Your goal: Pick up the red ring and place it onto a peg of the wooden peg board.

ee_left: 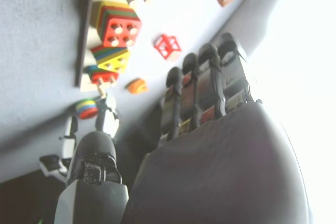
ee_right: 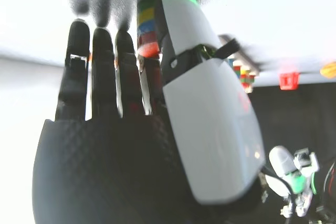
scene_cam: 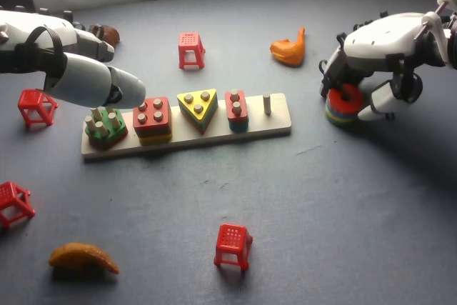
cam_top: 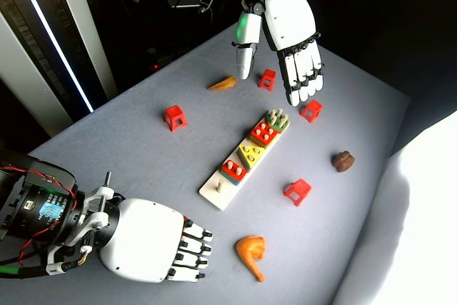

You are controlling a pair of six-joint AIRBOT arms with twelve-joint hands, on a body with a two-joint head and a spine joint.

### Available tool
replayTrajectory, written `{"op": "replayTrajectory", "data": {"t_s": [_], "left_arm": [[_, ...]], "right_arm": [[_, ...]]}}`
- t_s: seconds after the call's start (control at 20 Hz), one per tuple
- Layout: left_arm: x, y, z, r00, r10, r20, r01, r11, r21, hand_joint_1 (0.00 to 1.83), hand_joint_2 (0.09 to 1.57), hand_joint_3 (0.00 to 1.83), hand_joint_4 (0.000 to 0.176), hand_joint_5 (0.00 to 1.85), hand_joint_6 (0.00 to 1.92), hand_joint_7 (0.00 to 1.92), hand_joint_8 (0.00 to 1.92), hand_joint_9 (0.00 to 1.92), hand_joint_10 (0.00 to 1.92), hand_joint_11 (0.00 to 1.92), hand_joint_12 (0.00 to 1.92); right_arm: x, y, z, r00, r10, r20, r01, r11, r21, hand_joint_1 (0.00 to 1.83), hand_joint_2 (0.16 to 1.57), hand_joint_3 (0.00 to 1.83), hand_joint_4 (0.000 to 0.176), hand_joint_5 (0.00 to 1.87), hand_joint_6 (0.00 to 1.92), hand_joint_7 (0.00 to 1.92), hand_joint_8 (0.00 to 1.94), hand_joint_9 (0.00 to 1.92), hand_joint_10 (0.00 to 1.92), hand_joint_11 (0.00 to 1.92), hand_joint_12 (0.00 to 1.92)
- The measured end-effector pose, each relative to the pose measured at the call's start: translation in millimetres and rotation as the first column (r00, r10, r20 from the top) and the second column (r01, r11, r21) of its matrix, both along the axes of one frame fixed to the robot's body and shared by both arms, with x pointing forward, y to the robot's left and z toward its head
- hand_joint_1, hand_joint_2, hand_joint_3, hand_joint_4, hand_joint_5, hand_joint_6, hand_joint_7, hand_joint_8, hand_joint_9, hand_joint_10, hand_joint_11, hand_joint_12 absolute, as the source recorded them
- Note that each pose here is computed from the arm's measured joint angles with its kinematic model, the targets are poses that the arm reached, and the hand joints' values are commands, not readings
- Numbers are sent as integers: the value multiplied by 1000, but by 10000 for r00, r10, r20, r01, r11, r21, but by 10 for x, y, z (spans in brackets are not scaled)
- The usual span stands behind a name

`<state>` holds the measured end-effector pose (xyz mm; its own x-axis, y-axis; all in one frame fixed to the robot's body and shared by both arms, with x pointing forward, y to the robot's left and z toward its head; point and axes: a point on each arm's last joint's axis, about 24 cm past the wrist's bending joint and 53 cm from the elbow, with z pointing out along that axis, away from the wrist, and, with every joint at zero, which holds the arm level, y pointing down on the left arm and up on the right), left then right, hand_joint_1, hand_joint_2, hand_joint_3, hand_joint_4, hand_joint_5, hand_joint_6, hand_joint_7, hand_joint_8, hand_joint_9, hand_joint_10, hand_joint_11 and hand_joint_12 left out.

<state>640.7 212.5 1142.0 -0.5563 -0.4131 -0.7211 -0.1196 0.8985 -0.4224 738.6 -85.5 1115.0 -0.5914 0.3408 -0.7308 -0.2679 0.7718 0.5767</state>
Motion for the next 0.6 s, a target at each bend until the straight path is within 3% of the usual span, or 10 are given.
{"op": "replayTrajectory", "data": {"t_s": [0.05,0.1,0.15,0.5,0.6], "left_arm": [[0,4,-2,10000,14,-7,-14,10000,11,0,1220,1,0,149,0,130,1,92,1,0,125],[-1,6,-2,10000,20,-10,-20,10000,15,0,1224,2,0,149,1,127,0,86,1,0,99],[-1,5,-2,10000,17,-9,-17,10000,13,0,1220,0,0,152,1,130,1,91,2,0,110],[0,2,-1,10000,8,-4,-8,10000,6,0,1224,0,0,175,0,156,0,116,0,0,161],[0,1,0,10000,3,-1,-3,10000,2,0,1234,3,0,173,0,157,1,117,1,0,162]], "right_arm": [[2,-2,3,10000,0,19,0,10000,-7,1202,1136,1,28,931,1108,975,946,1165,101,726,1235],[3,-2,5,10000,8,43,-8,10000,-21,1336,1114,0,0,942,1028,1022,811,971,985,755,1259],[3,-2,5,10000,5,39,-5,10000,-15,1360,1118,2,0,940,1040,995,843,901,1195,728,1287],[-65,24,73,9996,142,-224,-142,9999,0,1362,1133,0,0,930,1062,962,911,838,1295,674,1322],[-54,84,242,9997,242,-80,-240,9996,159,1364,1131,0,0,920,1058,960,914,861,1284,685,1309]]}}
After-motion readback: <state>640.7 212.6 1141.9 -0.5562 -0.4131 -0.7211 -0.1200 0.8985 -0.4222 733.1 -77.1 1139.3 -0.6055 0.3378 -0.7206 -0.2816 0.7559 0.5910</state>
